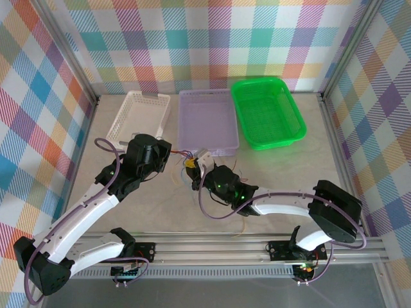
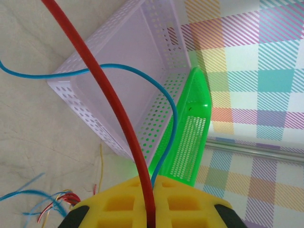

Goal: Untangle the cables

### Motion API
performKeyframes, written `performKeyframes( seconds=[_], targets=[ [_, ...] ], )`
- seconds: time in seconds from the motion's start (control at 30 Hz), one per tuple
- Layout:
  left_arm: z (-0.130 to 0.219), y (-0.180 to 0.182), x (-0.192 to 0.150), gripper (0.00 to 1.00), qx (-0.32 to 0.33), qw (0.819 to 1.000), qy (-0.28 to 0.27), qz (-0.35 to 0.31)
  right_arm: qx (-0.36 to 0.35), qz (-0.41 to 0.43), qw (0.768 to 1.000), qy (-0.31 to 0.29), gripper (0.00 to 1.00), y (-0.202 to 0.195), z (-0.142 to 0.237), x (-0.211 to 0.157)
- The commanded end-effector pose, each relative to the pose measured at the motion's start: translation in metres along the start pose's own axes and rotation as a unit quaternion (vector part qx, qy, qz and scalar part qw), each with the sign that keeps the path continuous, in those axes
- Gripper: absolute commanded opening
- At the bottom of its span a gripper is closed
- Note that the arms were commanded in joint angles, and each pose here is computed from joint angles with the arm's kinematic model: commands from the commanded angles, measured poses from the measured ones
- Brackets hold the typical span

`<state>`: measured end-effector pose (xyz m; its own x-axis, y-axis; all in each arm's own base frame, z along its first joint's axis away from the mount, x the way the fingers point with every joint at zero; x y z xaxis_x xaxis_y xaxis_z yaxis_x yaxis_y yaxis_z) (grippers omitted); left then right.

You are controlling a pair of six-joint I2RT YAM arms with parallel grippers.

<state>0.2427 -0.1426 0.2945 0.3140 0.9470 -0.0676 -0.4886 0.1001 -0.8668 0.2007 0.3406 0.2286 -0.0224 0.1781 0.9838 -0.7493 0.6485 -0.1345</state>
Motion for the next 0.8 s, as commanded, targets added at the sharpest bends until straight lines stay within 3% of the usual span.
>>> performKeyframes(
  seconds=[0.0, 0.07, 0.27, 0.37, 0.53, 0.77],
  targets=[
    [0.002, 0.002, -0.001, 0.0, 0.003, 1.0, -0.003, -0.004, 0.041, -0.031, 0.998, -0.032, 0.0, 0.006, 0.01, 0.013],
    [0.0, 0.002, -0.003, 0.0, 0.003, 1.0, 0.002, -0.001, 0.044, -0.032, 0.998, -0.025, 0.0, 0.007, 0.011, 0.01],
    [-0.004, 0.004, -0.006, 0.0, 0.009, 1.0, 0.012, 0.007, 0.095, -0.049, 0.994, -0.025, 0.46, 0.02, 0.008, 0.011],
    [-0.002, 0.002, -0.005, 0.0, 0.006, 1.0, 0.011, 0.008, 0.084, -0.046, 0.995, -0.032, 0.58, 0.024, 0.006, 0.013],
    [-0.002, 0.002, -0.008, 0.0, 0.006, 1.0, 0.016, 0.008, 0.015, -0.028, 0.999, -0.025, 0.63, 0.02, -0.004, 0.011],
    [0.001, 0.003, -0.01, 0.0, 0.002, 1.0, 0.019, 0.006, -0.08, -0.019, 0.996, -0.017, 0.63, 0.011, -0.018, 0.011]
  ],
)
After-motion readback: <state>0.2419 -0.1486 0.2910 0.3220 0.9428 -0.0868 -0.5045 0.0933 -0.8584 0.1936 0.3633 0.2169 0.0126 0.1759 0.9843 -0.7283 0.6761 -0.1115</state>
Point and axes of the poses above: each hand's point on the last joint's axis, 136 mm out from that joint toward the fingers, its own z axis back along the fingers, its own y axis along the line the jaws close on, x = y × z, the point moved 6 cm from there along z, back along the fingers, and after that the axes turned 15 degrees about z, right-handed, at the moved point
